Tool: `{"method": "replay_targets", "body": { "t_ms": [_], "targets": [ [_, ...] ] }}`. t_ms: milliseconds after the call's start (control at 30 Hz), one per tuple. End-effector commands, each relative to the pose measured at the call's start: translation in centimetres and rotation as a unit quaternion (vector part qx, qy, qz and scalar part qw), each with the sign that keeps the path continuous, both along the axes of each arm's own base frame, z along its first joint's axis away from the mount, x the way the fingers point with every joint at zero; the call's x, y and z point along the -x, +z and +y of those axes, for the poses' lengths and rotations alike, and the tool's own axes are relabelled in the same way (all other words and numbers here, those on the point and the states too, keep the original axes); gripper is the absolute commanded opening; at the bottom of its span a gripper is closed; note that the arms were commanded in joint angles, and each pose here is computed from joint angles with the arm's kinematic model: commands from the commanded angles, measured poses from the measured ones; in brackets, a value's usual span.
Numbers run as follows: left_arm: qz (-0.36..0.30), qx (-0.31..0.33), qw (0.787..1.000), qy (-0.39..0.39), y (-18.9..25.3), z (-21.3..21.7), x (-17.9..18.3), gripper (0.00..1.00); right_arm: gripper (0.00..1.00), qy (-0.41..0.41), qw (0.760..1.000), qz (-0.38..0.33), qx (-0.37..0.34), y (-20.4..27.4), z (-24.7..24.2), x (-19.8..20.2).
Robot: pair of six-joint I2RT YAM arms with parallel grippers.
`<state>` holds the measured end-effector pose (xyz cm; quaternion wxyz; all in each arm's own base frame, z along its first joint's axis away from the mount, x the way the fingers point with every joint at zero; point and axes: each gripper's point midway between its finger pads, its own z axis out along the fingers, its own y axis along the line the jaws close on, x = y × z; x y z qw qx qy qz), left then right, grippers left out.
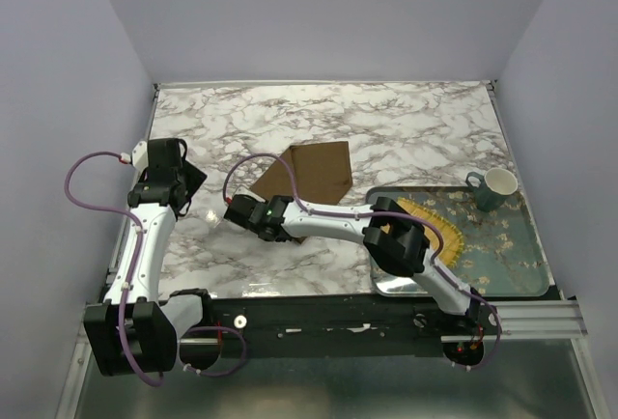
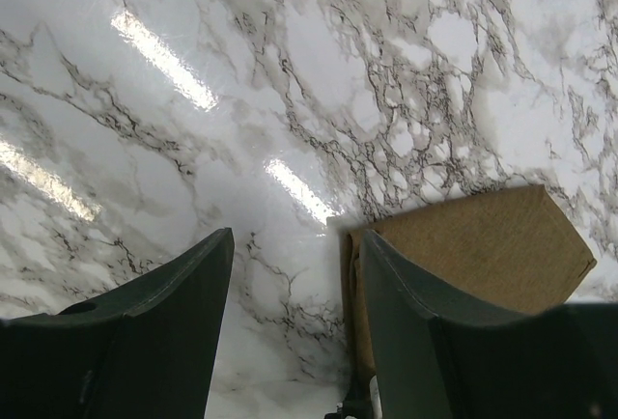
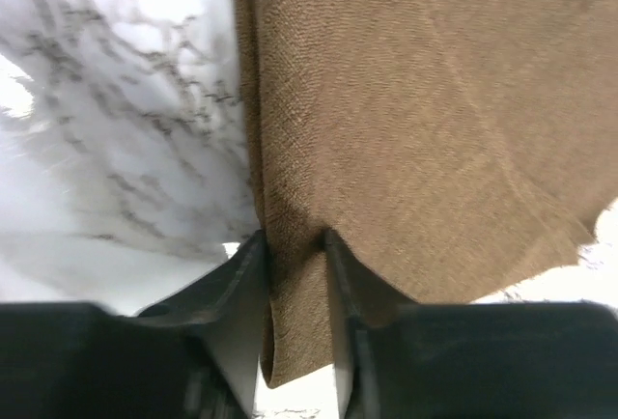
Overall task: Fold the napkin, place the utensils inside, and roll it up
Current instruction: Roll the napkin with the utensil
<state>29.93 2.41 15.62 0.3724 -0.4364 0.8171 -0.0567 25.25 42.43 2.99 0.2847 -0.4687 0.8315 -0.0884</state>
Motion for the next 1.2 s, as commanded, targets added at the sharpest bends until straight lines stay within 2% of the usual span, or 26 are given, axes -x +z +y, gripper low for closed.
{"method": "replay_targets", "body": {
  "t_ms": [0,233,267,300,467,633,833,867,1067,1167],
  "targets": [
    [-0.002,-0.002,1.0,0.009,-0.2,0.5,0.2,0.64,0.33,-0.026,0.998,-0.011,0.059,-4.2,-2.0,0.0],
    [0.012,0.014,1.0,-0.003,-1.9,-0.2,0.7,0.68,0.16,-0.03,0.998,-0.032,0.039,-3.0,-1.6,-0.3],
    [0.015,0.018,1.0,-0.011,-2.7,-0.5,0.8,0.69,0.04,-0.025,0.999,-0.025,0.031,-2.7,-1.2,-0.2],
    [0.018,0.019,0.999,-0.02,-3.1,-0.7,0.8,0.71,0.01,-0.022,0.999,-0.021,0.026,-2.6,-1.0,-0.2],
    [0.035,0.062,0.994,-0.083,-6.0,-2.9,0.8,0.76,0.01,0.003,0.998,0.053,-0.033,-1.5,1.1,1.3],
    [0.061,0.085,0.989,-0.103,-7.9,-3.9,1.2,0.77,0.01,-0.013,0.988,0.116,-0.099,-0.7,0.9,1.3],
    [0.033,0.149,0.979,-0.138,-8.6,-6.6,1.1,0.77,0.01,-0.02,0.971,0.175,-0.161,0.9,0.1,0.4],
    [0.032,0.156,0.978,-0.135,-9.0,-6.8,1.3,0.76,0.01,-0.012,0.962,0.203,-0.179,1.2,0.4,0.9],
    [-0.007,0.185,0.966,-0.18,-8.7,-9.2,1.2,0.75,0.01,-0.019,0.93,0.275,-0.244,1.5,-0.4,-0.7],
    [-0.021,0.202,0.958,-0.2,-8.7,-10.6,1.2,0.74,0.01,-0.019,0.903,0.326,-0.279,1.4,-0.7,-1.0]
  ]
}}
